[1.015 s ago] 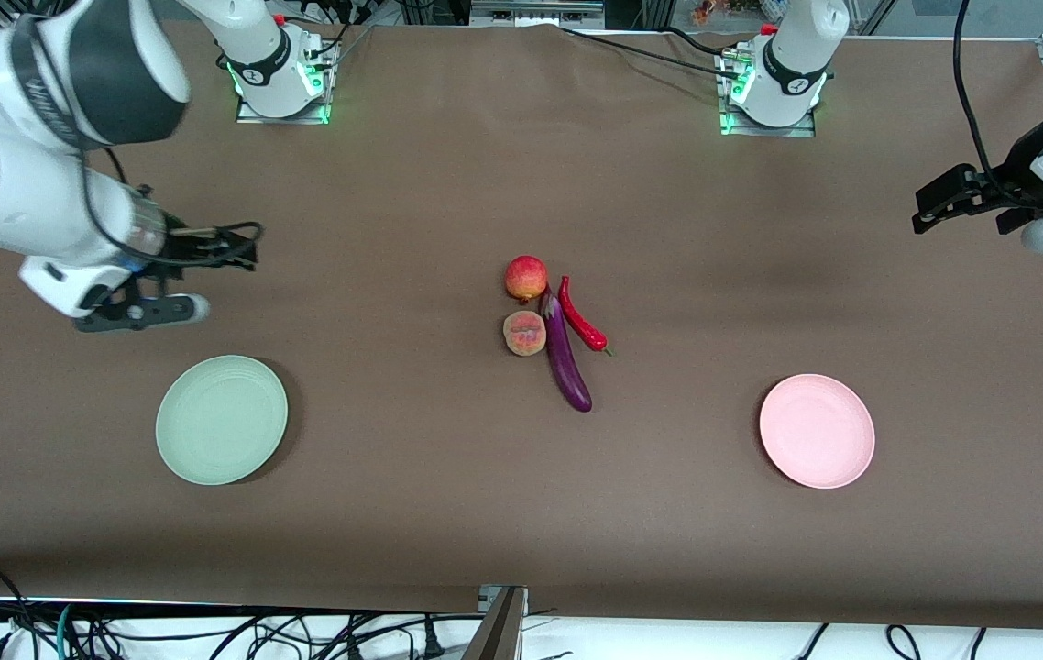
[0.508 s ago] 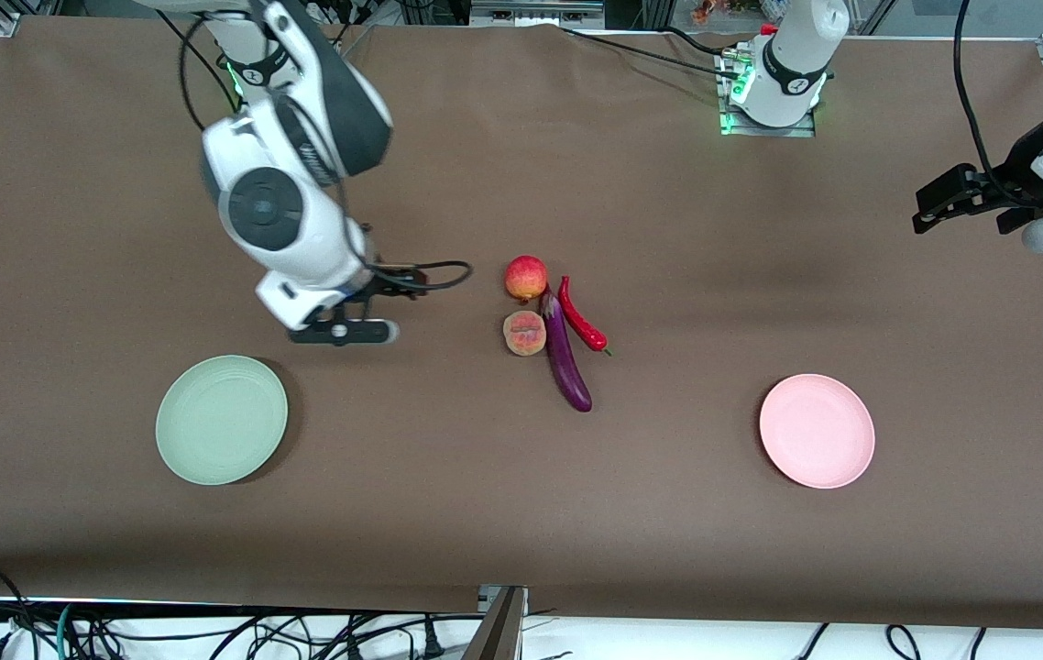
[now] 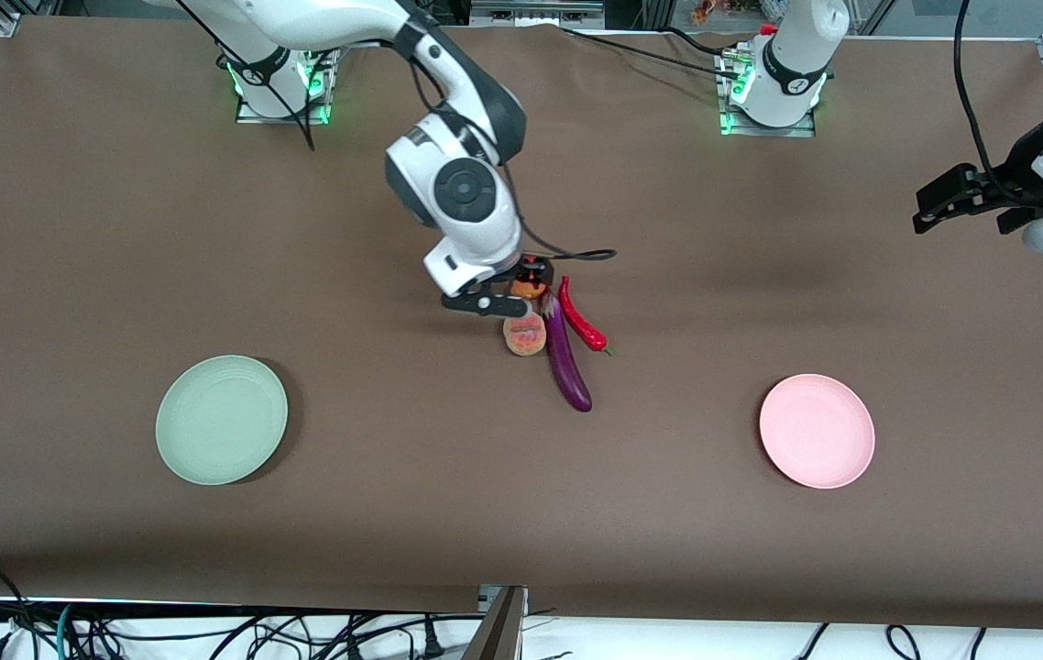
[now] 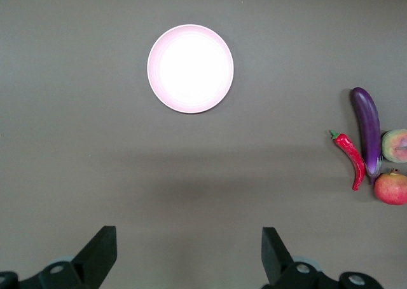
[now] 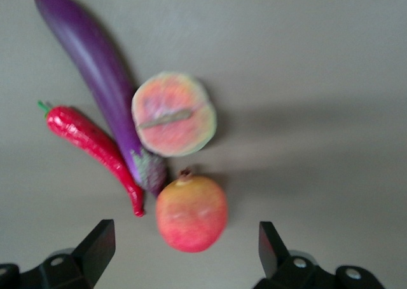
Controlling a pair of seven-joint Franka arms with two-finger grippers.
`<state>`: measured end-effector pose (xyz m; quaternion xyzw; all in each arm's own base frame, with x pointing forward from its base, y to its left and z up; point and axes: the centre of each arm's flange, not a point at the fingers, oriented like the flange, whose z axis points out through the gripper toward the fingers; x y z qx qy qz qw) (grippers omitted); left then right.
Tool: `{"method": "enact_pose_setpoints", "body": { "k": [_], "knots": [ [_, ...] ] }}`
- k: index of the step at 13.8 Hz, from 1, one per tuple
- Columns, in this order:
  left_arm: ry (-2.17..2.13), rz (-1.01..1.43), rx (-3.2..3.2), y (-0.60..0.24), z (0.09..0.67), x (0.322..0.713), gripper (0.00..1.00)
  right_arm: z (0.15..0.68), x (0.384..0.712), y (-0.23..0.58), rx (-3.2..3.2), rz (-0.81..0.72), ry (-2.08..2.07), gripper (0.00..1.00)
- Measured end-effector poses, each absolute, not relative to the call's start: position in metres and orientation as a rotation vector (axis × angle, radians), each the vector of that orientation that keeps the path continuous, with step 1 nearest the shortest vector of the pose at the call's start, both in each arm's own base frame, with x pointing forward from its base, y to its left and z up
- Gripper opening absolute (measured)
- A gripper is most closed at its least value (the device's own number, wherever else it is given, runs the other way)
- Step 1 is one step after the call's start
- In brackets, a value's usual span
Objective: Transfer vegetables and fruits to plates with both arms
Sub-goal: 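Lower the right gripper and grasp the pomegranate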
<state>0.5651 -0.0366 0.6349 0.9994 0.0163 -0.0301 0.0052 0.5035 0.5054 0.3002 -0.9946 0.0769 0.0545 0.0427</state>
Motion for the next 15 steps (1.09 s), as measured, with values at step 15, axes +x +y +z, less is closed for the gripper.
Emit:
{"method": "enact_pose_setpoints", "body": {
  "k": [15],
  "knots": [
    [0.043,-0.094,3.129,-0.039,0.635,0.565,1.00,0.220,0.469,0.538,-3.111,0.156,0.164,1.00]
  ]
}}
